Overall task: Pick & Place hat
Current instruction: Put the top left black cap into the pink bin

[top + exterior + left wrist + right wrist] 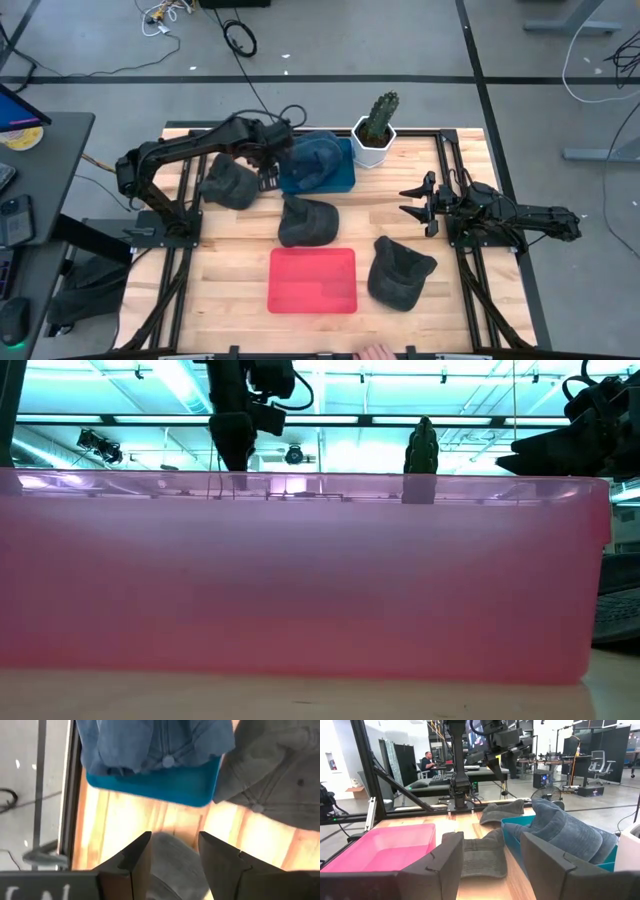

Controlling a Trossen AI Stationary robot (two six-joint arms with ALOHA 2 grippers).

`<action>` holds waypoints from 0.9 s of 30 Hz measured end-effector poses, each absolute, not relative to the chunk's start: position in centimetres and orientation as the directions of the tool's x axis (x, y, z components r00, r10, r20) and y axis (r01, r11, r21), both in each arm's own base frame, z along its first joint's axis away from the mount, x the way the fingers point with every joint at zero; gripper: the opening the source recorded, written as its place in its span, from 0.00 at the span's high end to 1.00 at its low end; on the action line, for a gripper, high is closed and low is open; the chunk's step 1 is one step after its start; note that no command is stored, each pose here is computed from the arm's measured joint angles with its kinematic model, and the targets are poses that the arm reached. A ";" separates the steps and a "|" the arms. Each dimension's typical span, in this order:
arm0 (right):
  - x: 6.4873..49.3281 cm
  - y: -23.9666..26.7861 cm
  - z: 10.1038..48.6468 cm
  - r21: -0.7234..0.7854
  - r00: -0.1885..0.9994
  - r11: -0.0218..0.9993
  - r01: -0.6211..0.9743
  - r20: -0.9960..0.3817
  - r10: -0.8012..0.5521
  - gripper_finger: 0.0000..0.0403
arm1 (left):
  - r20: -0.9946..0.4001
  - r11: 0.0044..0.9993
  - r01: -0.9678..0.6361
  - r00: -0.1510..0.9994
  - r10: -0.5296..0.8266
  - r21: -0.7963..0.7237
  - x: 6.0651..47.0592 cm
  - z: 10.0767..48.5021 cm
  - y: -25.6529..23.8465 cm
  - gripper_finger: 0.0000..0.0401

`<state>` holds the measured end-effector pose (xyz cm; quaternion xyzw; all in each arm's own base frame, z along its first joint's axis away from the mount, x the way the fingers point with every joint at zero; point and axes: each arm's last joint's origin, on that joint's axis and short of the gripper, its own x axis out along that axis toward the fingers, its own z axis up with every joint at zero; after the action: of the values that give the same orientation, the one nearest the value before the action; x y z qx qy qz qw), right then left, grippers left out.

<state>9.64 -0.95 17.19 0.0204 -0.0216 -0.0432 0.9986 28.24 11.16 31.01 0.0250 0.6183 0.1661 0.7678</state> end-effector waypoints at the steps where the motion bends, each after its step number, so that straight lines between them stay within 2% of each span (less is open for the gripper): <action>1: 9.6 -1.0 17.2 0.043 0.995 0.995 0.085 0.042 -0.087 0.51 | -0.944 0.941 -0.240 0.169 0.282 0.238 28.1 31.0 11.1 0.59; 9: 9.6 -1.0 17.2 0.043 0.995 0.995 0.086 0.041 -0.088 0.51 | -0.946 0.883 -0.390 0.082 0.315 0.260 27.4 30.8 11.1 0.59; 14: 9.6 -1.0 17.2 0.043 0.995 0.995 0.086 0.041 -0.088 0.51 | -0.949 0.873 -0.403 0.027 0.313 0.276 26.0 29.0 10.6 0.59; 21: 9.6 -1.0 17.2 0.043 0.995 0.995 0.086 0.041 -0.088 0.51 | -0.940 0.824 -0.517 0.101 0.325 0.229 22.1 26.5 10.5 0.59; 27: 9.6 -1.0 17.2 0.043 0.995 0.995 0.085 0.042 -0.087 0.51 | -0.928 0.704 -0.688 0.123 0.353 0.176 19.2 26.0 11.2 0.59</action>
<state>9.63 -0.95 17.20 0.0204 -0.0218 -0.0432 0.9986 19.25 11.16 25.95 -0.1499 0.5593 0.3544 0.7342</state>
